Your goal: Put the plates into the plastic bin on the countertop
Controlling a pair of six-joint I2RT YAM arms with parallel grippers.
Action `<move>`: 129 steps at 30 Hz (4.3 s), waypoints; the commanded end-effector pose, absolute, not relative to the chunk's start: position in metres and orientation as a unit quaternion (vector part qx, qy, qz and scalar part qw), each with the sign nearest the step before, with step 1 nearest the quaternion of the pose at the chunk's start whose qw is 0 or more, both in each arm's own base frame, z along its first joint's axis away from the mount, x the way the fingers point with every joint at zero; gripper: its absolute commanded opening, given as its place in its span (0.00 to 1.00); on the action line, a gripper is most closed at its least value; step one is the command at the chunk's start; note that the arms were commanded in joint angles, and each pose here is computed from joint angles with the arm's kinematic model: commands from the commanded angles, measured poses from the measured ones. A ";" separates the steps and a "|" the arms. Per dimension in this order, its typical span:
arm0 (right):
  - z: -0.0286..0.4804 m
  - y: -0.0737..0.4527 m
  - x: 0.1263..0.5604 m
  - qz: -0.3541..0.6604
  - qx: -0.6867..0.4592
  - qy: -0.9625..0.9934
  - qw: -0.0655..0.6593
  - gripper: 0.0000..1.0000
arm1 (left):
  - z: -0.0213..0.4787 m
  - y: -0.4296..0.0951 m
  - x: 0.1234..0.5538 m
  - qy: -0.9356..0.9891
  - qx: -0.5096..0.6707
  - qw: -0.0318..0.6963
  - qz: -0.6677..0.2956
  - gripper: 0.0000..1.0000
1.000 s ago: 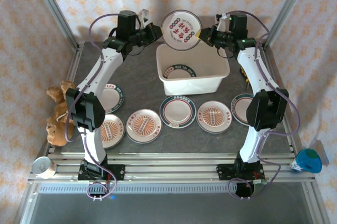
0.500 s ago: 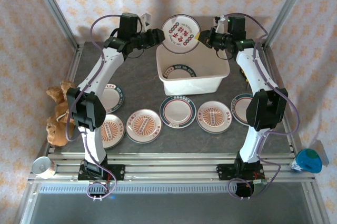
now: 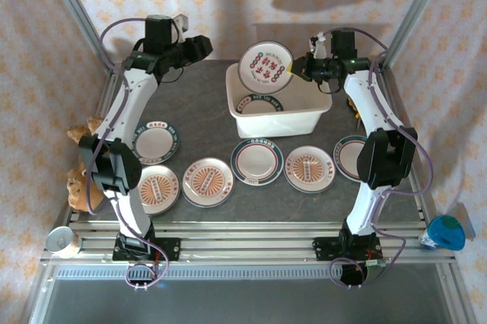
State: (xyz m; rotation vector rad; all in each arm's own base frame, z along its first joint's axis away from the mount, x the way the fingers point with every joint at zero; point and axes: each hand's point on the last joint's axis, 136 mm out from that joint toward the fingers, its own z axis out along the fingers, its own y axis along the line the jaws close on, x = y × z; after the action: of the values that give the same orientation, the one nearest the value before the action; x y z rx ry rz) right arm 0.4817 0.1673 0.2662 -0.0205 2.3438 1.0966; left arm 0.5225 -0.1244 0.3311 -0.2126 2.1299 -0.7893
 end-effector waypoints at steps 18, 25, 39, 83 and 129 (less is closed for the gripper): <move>0.190 0.173 0.471 0.342 -0.031 0.923 0.171 0.00 | 0.291 -0.116 0.508 0.869 -0.097 0.393 -0.285 0.55; 0.166 0.172 0.474 0.325 -0.018 0.935 0.141 0.00 | 0.286 -0.113 0.504 0.872 -0.100 0.390 -0.277 0.56; 0.137 0.181 0.468 0.322 -0.023 0.942 0.092 0.00 | 0.268 -0.112 0.506 0.880 -0.106 0.376 -0.268 0.56; 0.144 0.154 0.472 0.207 0.004 0.970 0.131 0.64 | 0.216 -0.110 0.485 0.922 -0.080 0.297 -0.234 0.56; 0.295 0.119 0.353 0.190 -0.002 0.915 0.355 0.66 | 0.072 -0.219 0.347 0.944 0.069 0.091 -0.310 0.48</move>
State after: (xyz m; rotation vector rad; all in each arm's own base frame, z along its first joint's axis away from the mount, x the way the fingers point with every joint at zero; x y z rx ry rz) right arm 0.3504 0.1205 0.2811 -0.0218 2.4407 0.4941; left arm 0.3371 -0.2099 0.0659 0.1344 2.8463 -0.8697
